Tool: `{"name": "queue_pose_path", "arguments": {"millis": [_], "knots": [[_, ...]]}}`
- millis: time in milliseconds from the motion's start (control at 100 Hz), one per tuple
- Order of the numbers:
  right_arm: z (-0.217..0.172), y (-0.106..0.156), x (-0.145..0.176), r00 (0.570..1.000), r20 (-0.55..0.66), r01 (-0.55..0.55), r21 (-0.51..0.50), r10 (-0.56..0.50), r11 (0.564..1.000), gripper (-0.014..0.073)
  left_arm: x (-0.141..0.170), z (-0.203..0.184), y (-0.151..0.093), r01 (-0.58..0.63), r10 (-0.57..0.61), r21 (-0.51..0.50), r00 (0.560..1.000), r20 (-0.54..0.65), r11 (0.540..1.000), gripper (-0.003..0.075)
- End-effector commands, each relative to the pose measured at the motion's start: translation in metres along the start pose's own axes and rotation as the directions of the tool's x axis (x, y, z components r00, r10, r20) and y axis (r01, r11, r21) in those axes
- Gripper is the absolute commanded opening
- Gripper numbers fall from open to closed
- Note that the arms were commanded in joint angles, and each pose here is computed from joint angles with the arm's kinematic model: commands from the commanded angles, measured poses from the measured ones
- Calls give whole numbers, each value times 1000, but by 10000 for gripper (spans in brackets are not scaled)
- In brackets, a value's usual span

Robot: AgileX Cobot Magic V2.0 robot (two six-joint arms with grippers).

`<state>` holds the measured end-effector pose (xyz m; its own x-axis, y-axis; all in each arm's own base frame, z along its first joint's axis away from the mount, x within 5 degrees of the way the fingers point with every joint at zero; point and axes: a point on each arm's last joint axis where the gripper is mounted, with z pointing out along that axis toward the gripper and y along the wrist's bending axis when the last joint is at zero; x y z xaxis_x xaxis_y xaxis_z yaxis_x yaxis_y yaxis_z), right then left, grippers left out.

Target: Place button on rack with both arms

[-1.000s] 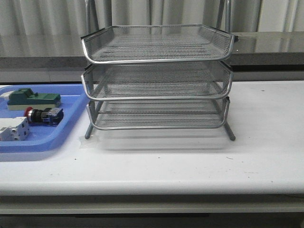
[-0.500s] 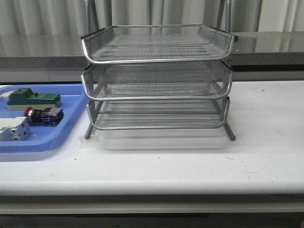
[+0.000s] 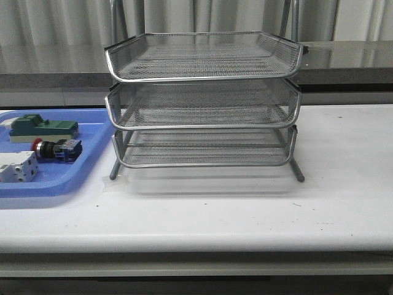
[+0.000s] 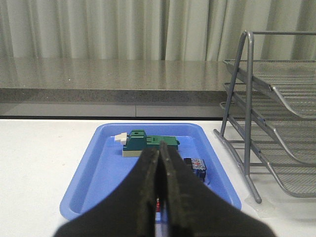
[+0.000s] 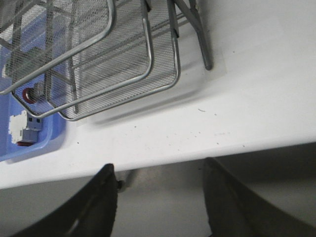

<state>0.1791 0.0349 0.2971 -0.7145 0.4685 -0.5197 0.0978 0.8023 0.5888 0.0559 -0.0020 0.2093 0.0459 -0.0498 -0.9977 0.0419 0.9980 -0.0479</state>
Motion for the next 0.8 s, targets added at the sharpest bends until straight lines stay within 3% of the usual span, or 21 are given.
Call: {"name": "queue_pose_path", "arguments": {"millis": [0,480,790], "knots": [[6,9,-16,997,81,-12,-70,18,997,421,8,0,-1,9,-10,19,998,54,1000,-20],[102,-8,-31,998,-21,-69,-219,66,973,421,8,0,-1,9,-10,19,998,54,1000,-20],[140,-20,-29,992,-40,-123,-300,116,946,421,8,0,-1,9,-10,19,998,54,1000,-20]]}}
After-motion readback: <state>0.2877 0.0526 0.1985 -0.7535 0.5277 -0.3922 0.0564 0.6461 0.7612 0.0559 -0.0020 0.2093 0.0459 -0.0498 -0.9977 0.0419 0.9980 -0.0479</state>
